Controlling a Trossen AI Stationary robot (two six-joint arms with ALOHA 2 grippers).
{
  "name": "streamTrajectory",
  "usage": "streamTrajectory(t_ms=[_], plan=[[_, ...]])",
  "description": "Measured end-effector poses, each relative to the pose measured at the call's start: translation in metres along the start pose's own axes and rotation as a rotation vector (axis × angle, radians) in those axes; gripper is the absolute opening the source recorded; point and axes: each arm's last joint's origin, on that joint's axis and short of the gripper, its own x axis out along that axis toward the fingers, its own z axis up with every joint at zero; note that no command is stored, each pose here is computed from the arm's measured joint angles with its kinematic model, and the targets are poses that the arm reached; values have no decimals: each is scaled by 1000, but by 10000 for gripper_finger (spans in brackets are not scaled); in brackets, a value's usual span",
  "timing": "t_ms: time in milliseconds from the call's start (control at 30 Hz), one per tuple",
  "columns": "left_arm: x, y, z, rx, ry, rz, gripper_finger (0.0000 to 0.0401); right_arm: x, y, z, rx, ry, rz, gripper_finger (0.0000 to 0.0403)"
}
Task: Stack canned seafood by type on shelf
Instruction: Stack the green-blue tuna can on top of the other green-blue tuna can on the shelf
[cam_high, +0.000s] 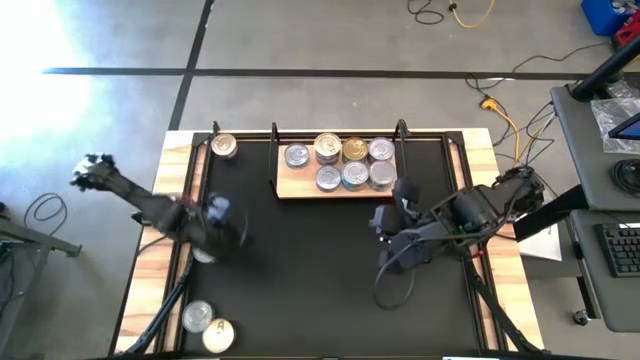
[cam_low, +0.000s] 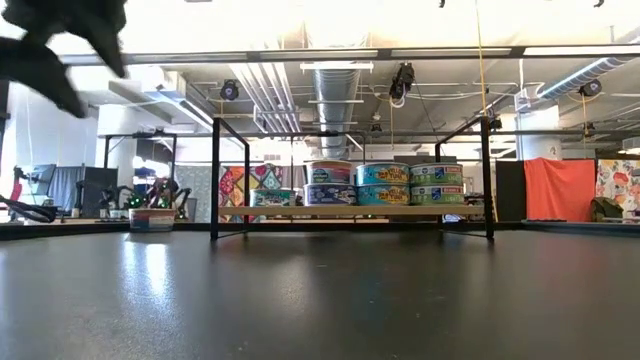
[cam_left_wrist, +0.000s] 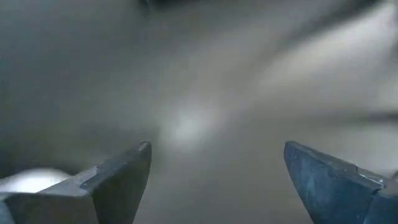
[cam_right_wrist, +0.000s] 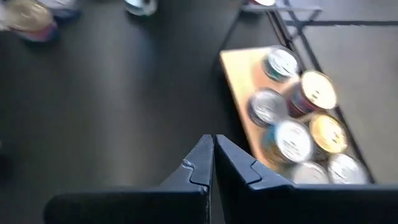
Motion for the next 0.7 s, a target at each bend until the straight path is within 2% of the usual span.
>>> streamTrajectory(t_ms=[100,167,267,367,533,700], plan=[[-5,-9,-21,44,34,114,349,-2,6,5,-3,-34,96,9],[-9,-8,-27,53,72,249,349,-3,10,8,-24,-48,175,9],[-8,-7,-36,112,214,425,343,-1,17,11,-68,-39,281,9],[3,-11,-47,216,368,477,317,5,30,9,-72,-9,342,9],[27,-15,-61,478,464,531,236,19,65,6,-12,14,448,9],[39,-10,-53,649,508,587,106,51,94,0,73,92,420,9]])
